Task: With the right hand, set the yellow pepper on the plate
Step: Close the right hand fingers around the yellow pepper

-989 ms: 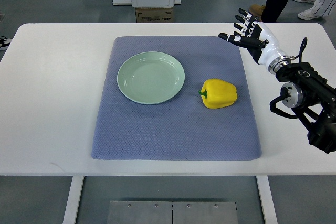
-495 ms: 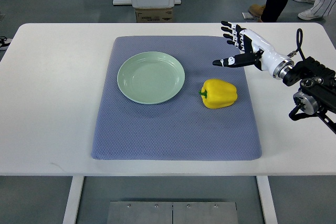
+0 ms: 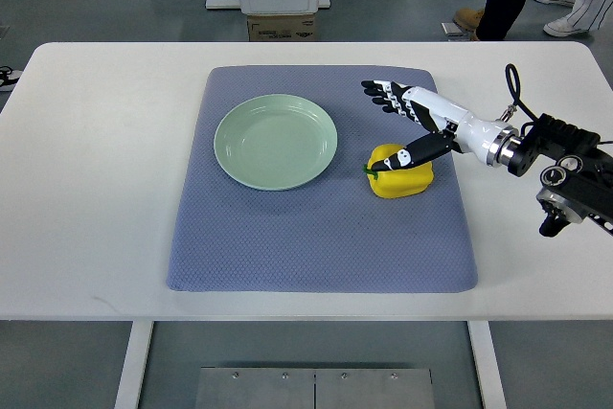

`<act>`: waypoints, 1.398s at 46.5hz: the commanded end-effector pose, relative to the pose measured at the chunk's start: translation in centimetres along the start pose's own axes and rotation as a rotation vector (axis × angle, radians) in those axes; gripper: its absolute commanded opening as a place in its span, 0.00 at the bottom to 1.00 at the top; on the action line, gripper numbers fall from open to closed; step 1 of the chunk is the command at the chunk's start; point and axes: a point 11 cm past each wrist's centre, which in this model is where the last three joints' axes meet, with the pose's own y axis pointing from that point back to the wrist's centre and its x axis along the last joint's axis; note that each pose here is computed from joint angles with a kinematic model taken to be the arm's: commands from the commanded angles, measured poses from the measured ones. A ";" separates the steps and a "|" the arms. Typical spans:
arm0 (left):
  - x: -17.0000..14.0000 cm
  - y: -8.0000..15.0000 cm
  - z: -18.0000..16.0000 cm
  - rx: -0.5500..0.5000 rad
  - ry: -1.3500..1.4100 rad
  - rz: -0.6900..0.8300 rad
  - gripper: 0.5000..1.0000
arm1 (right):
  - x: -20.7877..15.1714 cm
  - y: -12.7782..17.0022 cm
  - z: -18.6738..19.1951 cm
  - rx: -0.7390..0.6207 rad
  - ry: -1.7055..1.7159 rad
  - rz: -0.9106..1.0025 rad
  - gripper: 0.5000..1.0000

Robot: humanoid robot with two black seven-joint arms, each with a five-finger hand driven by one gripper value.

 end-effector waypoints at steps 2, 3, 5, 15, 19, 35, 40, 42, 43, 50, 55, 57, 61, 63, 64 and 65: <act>0.0 0.0 0.0 0.001 -0.001 0.000 1.00 | -0.4 0.0 0.4 -0.009 0.016 -0.014 0.98; 0.0 0.0 0.0 0.001 -0.001 0.001 1.00 | -0.4 0.0 0.4 -0.011 0.017 -0.012 0.98; 0.0 0.0 0.0 -0.001 -0.001 0.000 1.00 | -0.4 0.0 0.5 -0.013 0.020 -0.010 0.98; 0.0 0.0 0.0 -0.001 -0.001 0.000 1.00 | 0.3 0.1 1.4 -0.040 0.028 0.018 0.98; 0.0 0.0 0.0 -0.001 -0.001 0.000 1.00 | 0.2 0.2 2.0 -0.055 0.032 0.017 0.98; 0.0 0.0 0.0 0.001 -0.001 0.000 1.00 | -0.4 0.4 3.3 -0.094 0.045 -0.001 0.96; 0.0 0.0 0.0 0.001 -0.001 0.000 1.00 | -0.4 0.4 3.4 -0.096 0.044 0.000 0.92; 0.0 0.0 0.0 -0.001 -0.001 0.000 1.00 | -0.5 0.5 3.5 -0.098 0.045 -0.003 0.91; 0.0 0.0 0.0 -0.001 0.001 0.001 1.00 | -0.6 0.5 3.7 -0.103 0.046 -0.007 0.91; 0.0 0.0 0.0 -0.001 -0.001 0.000 1.00 | -0.9 0.6 3.9 -0.106 0.051 -0.017 0.87; 0.0 0.0 0.0 -0.001 -0.001 0.000 1.00 | -0.9 0.7 4.2 -0.114 0.055 -0.019 0.84; 0.0 0.0 0.0 -0.001 -0.001 0.000 1.00 | -1.0 0.6 4.2 -0.113 0.055 -0.020 0.81; 0.0 0.0 0.0 -0.001 -0.001 0.000 1.00 | -1.0 0.6 4.2 -0.112 0.054 -0.021 0.76; 0.0 0.0 0.0 -0.001 -0.001 0.000 1.00 | -1.2 0.5 4.2 -0.111 0.052 -0.024 0.70; 0.0 0.0 0.0 -0.001 -0.001 0.000 1.00 | -1.2 0.5 4.2 -0.111 0.052 -0.024 0.70; 0.0 0.0 0.0 0.001 -0.001 0.000 1.00 | -1.3 0.5 4.2 -0.112 0.055 -0.028 0.67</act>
